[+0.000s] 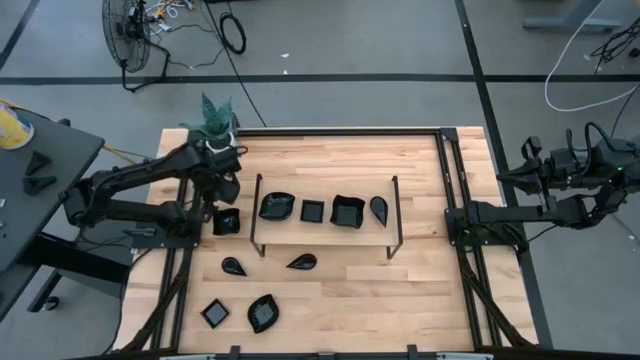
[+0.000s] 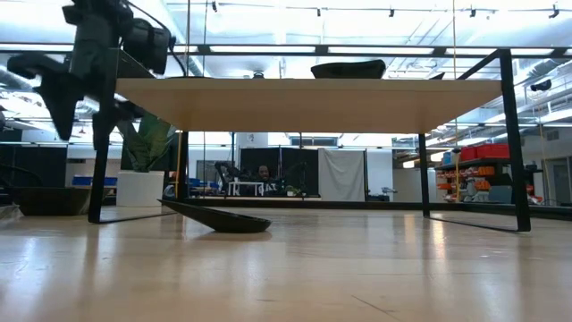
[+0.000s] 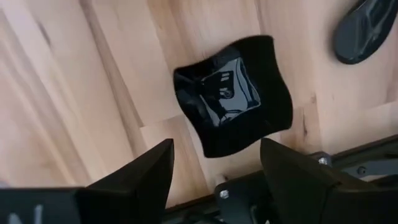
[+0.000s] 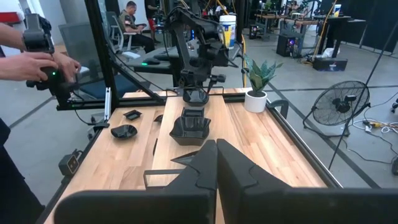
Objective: Pick & Place Mini shaped plates
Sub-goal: Stack the distorted square plate on top of the distorted square plate on the shelf
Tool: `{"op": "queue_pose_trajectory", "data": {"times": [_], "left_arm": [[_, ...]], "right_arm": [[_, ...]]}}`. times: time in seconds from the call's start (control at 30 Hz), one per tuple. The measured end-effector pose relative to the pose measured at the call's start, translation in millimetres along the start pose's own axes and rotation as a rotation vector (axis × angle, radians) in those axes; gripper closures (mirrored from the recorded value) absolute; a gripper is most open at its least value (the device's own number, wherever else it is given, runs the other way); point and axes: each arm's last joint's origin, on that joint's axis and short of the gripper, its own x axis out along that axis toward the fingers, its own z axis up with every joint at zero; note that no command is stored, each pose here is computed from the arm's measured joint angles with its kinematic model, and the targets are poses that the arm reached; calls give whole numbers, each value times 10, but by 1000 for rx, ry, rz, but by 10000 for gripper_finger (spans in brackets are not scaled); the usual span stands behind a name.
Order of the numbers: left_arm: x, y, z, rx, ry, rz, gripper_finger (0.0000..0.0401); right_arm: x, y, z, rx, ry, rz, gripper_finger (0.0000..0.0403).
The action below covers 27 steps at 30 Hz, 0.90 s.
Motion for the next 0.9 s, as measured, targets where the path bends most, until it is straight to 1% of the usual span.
{"op": "queue_pose_trajectory", "data": {"times": [0.07,0.2,0.37,0.53,0.7,0.9], "left_arm": [[76,3,-9,-6,-3,3,158],[155,38,5,-82,-37,36,158],[216,81,16,-169,-9,6,158],[317,145,65,-175,17,-35,158],[418,199,92,-124,76,-55,158],[537,266,140,-126,103,-80,158]], "right_arm": [[0,0,0,0,0,0,396],[1,0,0,0,0,0,396],[0,0,0,0,0,0,396],[1,0,0,0,0,0,396],[1,0,0,0,0,0,396],[0,0,0,0,0,0,396]]}}
